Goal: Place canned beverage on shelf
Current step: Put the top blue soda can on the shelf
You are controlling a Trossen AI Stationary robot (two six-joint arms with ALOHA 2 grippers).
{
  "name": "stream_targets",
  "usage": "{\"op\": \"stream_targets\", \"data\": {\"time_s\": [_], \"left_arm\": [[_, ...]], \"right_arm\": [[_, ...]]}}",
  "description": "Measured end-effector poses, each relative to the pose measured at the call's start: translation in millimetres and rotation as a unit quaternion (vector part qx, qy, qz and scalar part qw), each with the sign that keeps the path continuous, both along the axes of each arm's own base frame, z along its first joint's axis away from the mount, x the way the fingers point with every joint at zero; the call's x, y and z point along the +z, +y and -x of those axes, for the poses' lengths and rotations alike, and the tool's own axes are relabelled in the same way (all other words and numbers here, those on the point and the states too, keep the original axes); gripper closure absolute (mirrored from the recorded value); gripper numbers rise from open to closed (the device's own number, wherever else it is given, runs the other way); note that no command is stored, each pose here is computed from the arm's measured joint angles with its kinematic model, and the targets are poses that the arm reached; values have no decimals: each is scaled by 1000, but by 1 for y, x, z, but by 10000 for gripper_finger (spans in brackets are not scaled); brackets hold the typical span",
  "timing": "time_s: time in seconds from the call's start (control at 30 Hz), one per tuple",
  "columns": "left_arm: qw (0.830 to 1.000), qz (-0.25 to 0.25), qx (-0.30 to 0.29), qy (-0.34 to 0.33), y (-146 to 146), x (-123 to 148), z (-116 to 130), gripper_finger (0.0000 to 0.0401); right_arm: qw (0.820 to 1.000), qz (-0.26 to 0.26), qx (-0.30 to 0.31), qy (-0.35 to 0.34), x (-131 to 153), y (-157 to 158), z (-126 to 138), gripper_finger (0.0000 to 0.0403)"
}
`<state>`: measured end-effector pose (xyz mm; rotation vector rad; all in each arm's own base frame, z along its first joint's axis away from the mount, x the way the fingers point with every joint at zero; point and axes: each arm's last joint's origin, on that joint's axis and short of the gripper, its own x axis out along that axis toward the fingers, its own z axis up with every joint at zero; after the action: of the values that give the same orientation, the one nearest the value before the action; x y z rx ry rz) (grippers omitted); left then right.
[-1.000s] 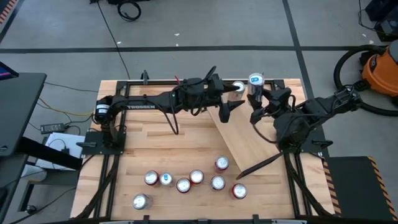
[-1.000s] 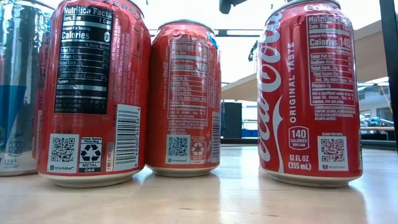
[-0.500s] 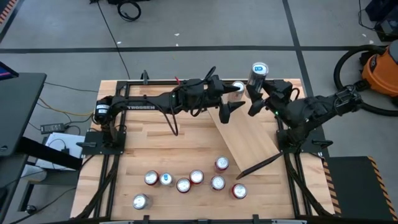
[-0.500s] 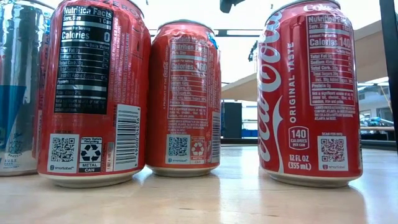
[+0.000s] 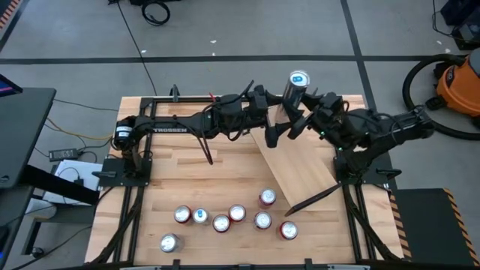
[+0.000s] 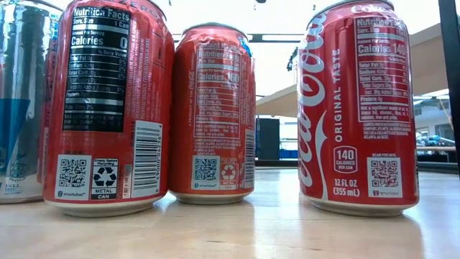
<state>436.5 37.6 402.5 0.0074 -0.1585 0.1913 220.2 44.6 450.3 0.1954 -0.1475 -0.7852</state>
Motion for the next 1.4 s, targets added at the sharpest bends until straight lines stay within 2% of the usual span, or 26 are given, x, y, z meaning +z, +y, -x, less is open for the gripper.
{"op": "stream_targets", "data": {"time_s": [0.3,0.9,1.4], "left_arm": [[1000,-6,26,-9,0,2,1,19],[1000,-14,26,-7,0,2,1,139],[1000,-15,26,9,0,0,1,143]], "right_arm": [[1000,11,-21,9,-1,1,-6,133],[998,33,-24,46,-4,3,-5,133],[997,49,-21,64,-4,3,-3,128]]}}
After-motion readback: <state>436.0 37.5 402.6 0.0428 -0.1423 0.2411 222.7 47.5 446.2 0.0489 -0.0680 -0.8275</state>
